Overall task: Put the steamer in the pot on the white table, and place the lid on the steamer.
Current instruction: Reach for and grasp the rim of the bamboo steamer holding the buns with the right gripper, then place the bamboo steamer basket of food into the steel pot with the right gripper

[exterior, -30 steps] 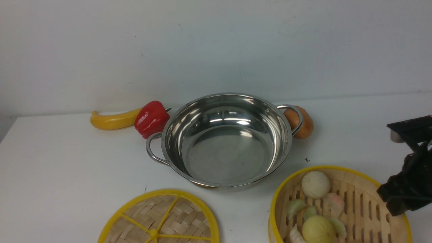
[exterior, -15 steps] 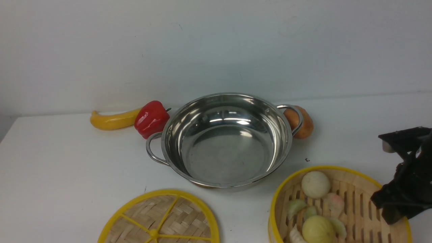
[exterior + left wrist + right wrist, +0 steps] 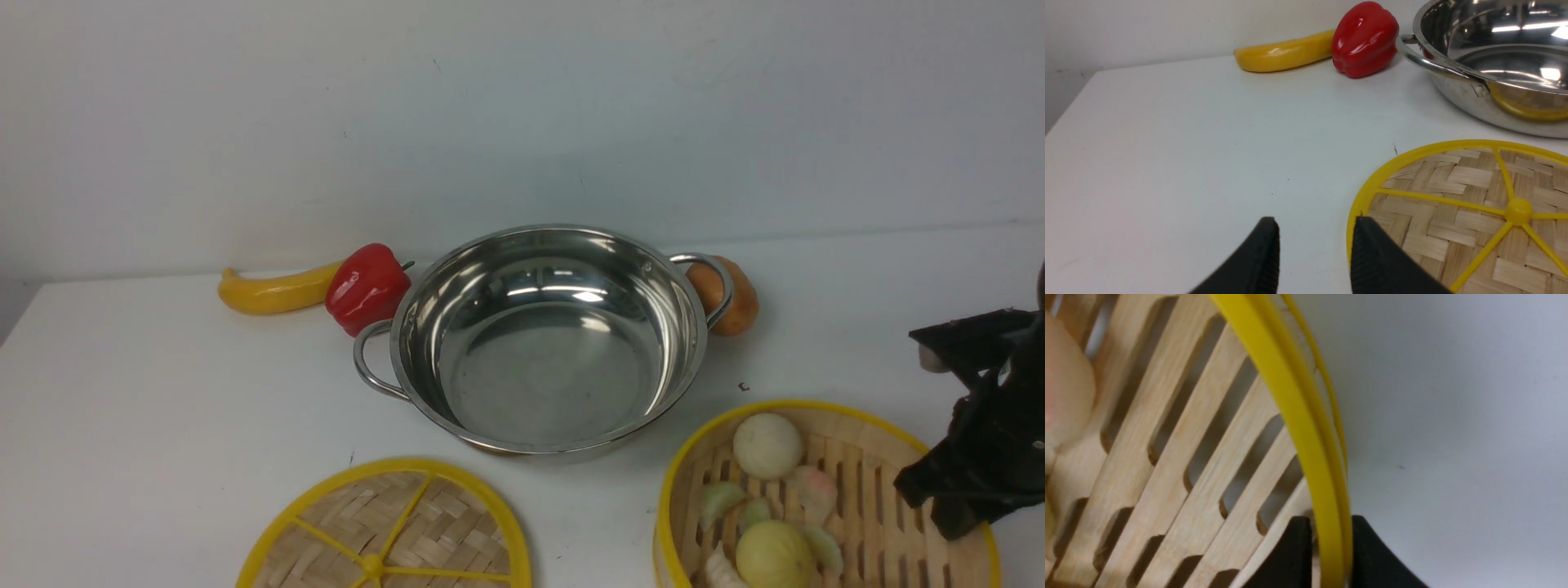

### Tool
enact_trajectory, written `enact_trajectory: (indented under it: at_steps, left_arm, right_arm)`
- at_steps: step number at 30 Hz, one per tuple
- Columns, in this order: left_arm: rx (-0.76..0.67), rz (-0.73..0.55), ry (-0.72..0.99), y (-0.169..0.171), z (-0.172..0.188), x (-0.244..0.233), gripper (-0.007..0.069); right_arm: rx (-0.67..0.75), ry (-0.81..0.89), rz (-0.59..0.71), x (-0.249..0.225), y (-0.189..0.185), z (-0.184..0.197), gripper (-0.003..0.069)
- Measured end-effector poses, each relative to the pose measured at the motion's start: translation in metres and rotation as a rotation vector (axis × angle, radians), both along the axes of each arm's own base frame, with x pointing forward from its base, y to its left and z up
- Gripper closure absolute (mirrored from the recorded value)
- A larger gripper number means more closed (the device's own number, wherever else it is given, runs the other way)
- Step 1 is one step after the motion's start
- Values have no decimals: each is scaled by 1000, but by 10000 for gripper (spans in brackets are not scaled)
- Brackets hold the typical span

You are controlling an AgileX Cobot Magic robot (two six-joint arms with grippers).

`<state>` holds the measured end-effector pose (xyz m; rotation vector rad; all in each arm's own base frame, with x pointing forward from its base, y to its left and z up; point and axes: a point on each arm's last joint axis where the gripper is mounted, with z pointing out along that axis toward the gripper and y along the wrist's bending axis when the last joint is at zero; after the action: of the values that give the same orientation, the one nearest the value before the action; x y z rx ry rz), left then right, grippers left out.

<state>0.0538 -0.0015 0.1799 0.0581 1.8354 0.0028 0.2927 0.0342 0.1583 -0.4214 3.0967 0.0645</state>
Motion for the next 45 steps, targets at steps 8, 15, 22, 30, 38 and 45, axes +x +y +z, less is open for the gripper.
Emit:
enact_trajectory:
  at_steps: [8,15,22,30,38,45]
  left_arm:
    - [0,0,0,0,0,0,384]
    - [0,0,0,0,0,0,384]
    - [0,0,0,0,0,0,384]
    - [0,0,0,0,0,0,384]
    - [0,0,0,0,0,0,384]
    - [0,0,0,0,0,0,384]
  right_arm:
    - [-31,3,33,0,-3,1,606]
    - [-46,33,38,-1,-4,11,606]
    - [-48,48,39,11,-3,33,606]
    - [-10,-61,24,37,2,75,606]
    - [35,-170,10,52,7,106,606]
    - [68,-172,4,52,10,109,606]
